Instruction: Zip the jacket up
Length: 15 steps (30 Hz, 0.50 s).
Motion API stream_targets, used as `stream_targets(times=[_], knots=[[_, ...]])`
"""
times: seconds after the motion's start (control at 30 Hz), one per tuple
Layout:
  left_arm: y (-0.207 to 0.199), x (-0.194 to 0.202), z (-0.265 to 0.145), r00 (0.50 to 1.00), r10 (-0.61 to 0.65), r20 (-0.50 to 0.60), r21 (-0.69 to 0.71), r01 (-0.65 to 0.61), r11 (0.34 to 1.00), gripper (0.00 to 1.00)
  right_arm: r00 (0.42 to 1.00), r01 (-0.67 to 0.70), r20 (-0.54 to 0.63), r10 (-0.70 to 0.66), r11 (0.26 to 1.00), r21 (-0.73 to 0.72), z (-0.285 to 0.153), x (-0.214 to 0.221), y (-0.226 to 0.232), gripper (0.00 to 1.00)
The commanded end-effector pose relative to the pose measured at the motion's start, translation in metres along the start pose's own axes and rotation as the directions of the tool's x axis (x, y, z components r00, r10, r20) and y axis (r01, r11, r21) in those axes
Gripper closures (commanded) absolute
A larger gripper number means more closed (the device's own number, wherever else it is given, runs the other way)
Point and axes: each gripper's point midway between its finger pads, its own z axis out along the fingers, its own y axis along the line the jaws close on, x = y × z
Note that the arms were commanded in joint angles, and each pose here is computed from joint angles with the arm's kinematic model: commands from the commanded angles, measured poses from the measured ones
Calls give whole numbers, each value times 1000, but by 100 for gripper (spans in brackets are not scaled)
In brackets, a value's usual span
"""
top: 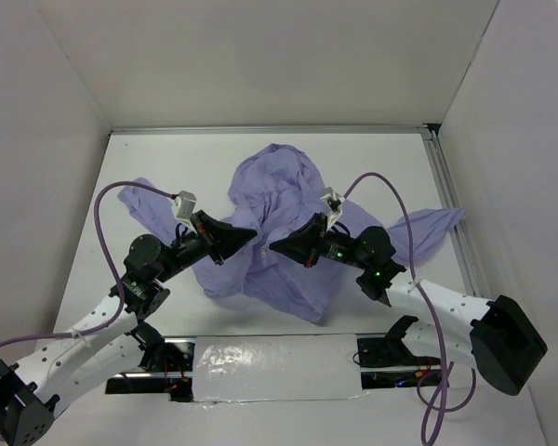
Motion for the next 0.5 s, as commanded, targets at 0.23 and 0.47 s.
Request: stream_targets(times=[0.23, 0.47], knots=[[-28, -20, 2, 996, 57, 73, 130, -66, 989, 100, 997, 29, 70, -23, 996, -87, 6, -31, 19, 100], [-29, -11, 0, 997, 67, 48, 157, -74, 985, 100, 997, 25, 72, -18, 995, -96, 5, -35, 18, 100]])
